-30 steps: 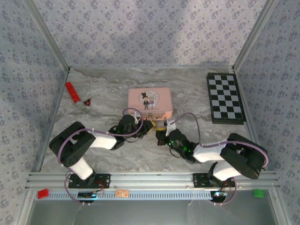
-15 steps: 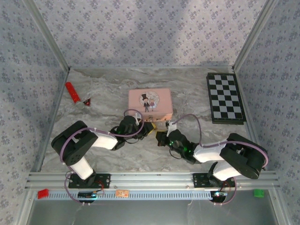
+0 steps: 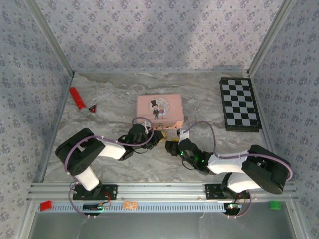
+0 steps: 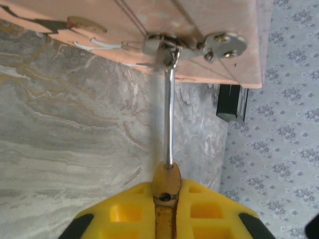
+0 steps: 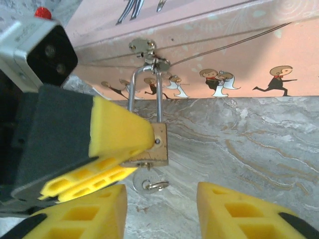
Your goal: Unlock the padlock with the key
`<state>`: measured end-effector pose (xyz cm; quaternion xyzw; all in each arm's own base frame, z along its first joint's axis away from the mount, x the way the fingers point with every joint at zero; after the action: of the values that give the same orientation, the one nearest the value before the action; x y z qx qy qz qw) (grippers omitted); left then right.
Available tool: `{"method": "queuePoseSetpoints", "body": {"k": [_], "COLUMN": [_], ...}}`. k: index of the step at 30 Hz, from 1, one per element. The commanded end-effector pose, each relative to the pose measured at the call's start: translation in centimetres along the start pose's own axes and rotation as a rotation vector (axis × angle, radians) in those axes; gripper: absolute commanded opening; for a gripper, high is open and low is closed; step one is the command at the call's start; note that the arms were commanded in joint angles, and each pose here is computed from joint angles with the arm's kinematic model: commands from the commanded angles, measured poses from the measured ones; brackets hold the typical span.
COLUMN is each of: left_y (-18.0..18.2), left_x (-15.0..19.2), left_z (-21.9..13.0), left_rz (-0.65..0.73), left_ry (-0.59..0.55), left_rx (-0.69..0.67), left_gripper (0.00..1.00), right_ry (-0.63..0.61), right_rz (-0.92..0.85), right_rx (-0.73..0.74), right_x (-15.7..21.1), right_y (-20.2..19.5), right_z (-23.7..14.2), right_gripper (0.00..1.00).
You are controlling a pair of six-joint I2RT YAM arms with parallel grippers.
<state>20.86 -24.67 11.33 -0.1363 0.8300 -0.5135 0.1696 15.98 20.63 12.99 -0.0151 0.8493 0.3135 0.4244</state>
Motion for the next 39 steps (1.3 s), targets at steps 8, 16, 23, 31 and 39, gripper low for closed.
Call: {"method": "queuePoseSetpoints", "body": {"k": [8,16,23,31,39], "left_y": [-0.1,1.8,1.9,0.9,0.5], "left_x": [0.4,1.0,1.1,-0.2,-2.7], "left_z": [-1.2,-2.2,-3.5,-6.4,-10.0], "left_rz": [0.073,0.095,0.139,0.227,0.293], "left_ry": [-0.02,-0.015,-0.049,-0.152,-0.242], "left_rx": [-0.009,-0.1,-0.145,-0.214,-0.186], "left_gripper": [0.06,0.19,0.45,0.61,0.63], "right_ry": [-0.005,-0.028,-0.028,-0.019,0.058], "right_rz": [0.02,0.028,0.031,0.029,0.097], "right_rx": [0.062,0.072,0.074,0.054,-0.027], "right_x": [-1.8,-2.6,-2.5,-2.6,-2.3], "right_y": [-2.1,-2.5,-2.7,-2.5,-1.7], "right_z": [-1.6,-2.2,-2.0,-1.8,-0.8], "right_gripper": [0.48,0.49,0.49,0.5,0.5]}}
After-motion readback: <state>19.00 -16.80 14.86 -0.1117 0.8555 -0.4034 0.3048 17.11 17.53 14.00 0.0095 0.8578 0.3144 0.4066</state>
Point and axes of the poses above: each hand's point on the last joint's axis, 136 mm out from that joint toward the fingers, its own z axis out along the fingers, its own y axis along the line the jaws close on, x = y × z, the point moved 10 cm from there along -z, back along the fingers, and after that the axes turned 4 degrees about z, right-handed, at the moved point
